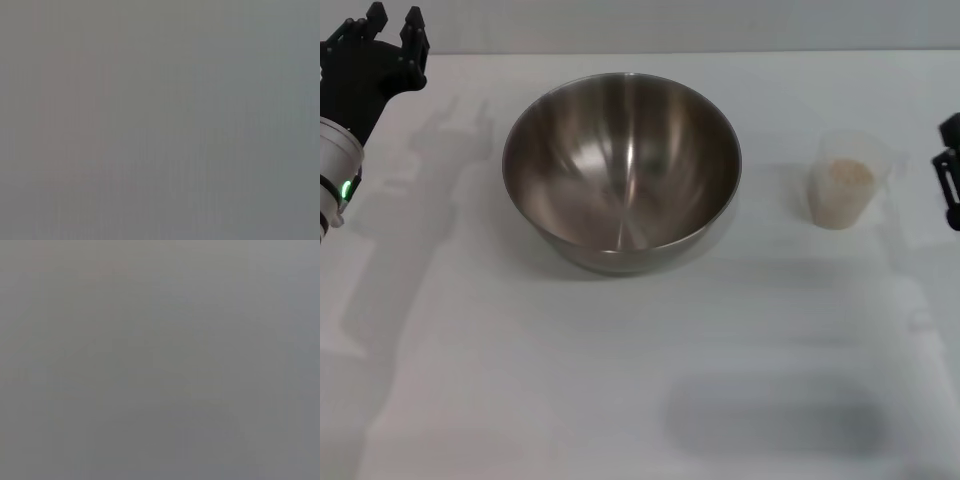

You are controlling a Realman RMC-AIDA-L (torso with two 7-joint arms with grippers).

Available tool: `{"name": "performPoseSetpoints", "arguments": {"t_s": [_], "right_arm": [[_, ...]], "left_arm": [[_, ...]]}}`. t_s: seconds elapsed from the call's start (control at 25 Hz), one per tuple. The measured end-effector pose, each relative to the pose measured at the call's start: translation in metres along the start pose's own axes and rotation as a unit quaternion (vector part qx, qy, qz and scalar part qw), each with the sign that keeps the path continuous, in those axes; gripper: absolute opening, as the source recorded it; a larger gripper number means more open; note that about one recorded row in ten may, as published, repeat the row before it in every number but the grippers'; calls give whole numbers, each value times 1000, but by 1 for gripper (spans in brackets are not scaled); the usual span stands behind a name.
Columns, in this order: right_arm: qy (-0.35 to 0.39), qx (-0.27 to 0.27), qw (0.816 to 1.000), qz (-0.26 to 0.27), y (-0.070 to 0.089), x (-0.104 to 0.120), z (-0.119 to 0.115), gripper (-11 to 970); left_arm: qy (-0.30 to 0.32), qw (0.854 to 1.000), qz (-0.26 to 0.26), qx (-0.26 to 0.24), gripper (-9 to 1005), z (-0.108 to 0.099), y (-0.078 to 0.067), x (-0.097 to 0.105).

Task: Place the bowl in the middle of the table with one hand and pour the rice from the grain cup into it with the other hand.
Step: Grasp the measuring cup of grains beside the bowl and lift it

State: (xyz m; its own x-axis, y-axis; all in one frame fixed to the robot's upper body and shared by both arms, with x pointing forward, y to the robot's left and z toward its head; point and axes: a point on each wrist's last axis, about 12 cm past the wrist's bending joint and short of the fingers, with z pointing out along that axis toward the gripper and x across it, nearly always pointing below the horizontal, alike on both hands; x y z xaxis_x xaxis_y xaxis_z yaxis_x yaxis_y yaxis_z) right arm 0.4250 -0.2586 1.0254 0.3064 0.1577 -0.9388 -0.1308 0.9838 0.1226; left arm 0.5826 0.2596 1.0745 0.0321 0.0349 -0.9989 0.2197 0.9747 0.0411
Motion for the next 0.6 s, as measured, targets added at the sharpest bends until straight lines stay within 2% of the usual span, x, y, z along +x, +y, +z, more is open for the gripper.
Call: {"name": "performPoseSetpoints", "arguments": {"t_s": [0.36,0.6], "right_arm": [[-6,42,999,-13,-5,-1,1,691],[4,50,999,-11,-6,1,5,691]], "left_arm": [[-1,1000,4,1,377,-1,-1,1],[-5,1000,4,0,377,-3,-1,0]]}}
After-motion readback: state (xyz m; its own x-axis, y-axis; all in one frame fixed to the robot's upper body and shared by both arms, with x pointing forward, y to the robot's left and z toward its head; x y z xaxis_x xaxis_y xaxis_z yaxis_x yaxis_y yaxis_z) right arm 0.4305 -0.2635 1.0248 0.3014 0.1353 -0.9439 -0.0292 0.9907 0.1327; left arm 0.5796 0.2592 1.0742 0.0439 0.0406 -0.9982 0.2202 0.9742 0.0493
